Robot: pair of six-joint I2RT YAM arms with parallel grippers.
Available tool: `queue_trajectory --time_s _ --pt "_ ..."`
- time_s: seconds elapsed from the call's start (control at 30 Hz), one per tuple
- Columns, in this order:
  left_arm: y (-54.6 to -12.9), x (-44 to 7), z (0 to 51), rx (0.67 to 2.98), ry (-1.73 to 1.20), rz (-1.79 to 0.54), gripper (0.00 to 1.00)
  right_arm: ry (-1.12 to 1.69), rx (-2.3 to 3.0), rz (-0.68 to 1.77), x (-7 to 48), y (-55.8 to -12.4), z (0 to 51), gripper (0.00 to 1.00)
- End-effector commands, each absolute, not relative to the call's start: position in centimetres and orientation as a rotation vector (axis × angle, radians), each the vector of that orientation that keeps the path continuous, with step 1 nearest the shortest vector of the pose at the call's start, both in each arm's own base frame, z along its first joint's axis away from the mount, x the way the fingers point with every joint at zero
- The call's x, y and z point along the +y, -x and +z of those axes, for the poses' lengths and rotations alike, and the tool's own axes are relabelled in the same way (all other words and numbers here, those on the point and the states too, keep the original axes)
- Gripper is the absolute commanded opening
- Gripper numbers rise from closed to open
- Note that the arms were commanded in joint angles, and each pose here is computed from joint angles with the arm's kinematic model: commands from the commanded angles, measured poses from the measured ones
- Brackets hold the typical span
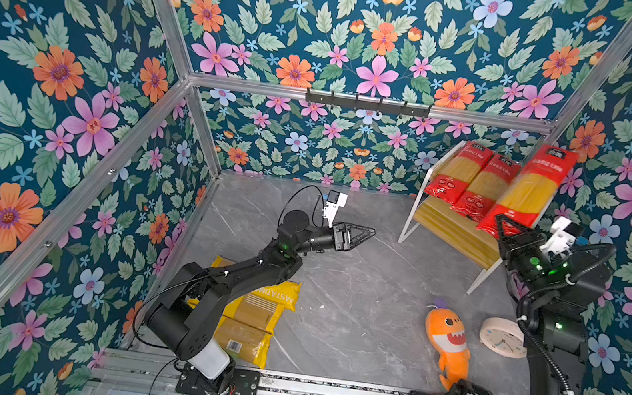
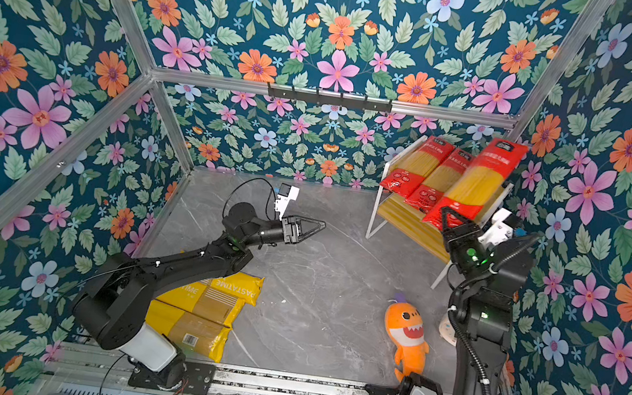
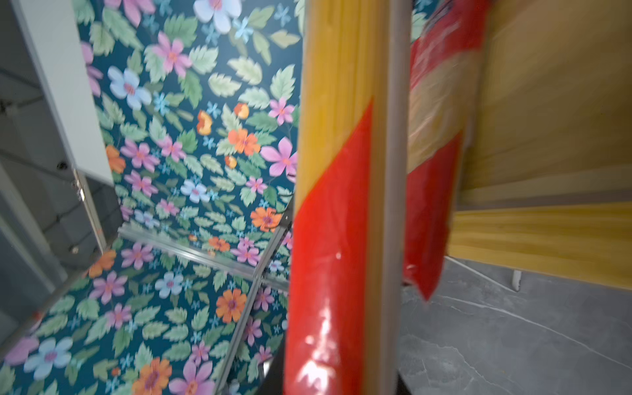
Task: Place and organize the pasta boxes and bags onto the shelf
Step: 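Carry the red bag to the upper tier with the right gripper while the left releases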
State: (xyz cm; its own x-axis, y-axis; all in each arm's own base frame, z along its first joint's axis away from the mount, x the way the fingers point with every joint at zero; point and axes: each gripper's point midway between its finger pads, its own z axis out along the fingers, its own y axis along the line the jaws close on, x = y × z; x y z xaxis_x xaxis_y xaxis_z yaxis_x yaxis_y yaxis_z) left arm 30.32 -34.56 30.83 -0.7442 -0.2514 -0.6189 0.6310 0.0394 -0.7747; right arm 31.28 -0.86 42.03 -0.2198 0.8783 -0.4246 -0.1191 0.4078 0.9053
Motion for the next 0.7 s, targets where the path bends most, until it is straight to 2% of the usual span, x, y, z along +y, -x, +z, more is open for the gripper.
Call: queue_trajectory --time_s 0.0,0.6,0.67 --pt "-30.3 -34.6 31.0 1.655 -0.397 -1.768 0.75 -0.679 1.474 1.192 -1.0 -31.4 43.9 0.0" --pt "-30.3 -35.1 29.6 1.672 -0.371 -1.798 0.75 -0.9 1.6 1.267 -2.7 -36.0 41.1 0.0" --pt "-30.2 -35.0 29.6 1.669 -0.371 -1.798 0.75 -0.938 1.621 1.264 -2.8 -36.1 40.2 0.05"
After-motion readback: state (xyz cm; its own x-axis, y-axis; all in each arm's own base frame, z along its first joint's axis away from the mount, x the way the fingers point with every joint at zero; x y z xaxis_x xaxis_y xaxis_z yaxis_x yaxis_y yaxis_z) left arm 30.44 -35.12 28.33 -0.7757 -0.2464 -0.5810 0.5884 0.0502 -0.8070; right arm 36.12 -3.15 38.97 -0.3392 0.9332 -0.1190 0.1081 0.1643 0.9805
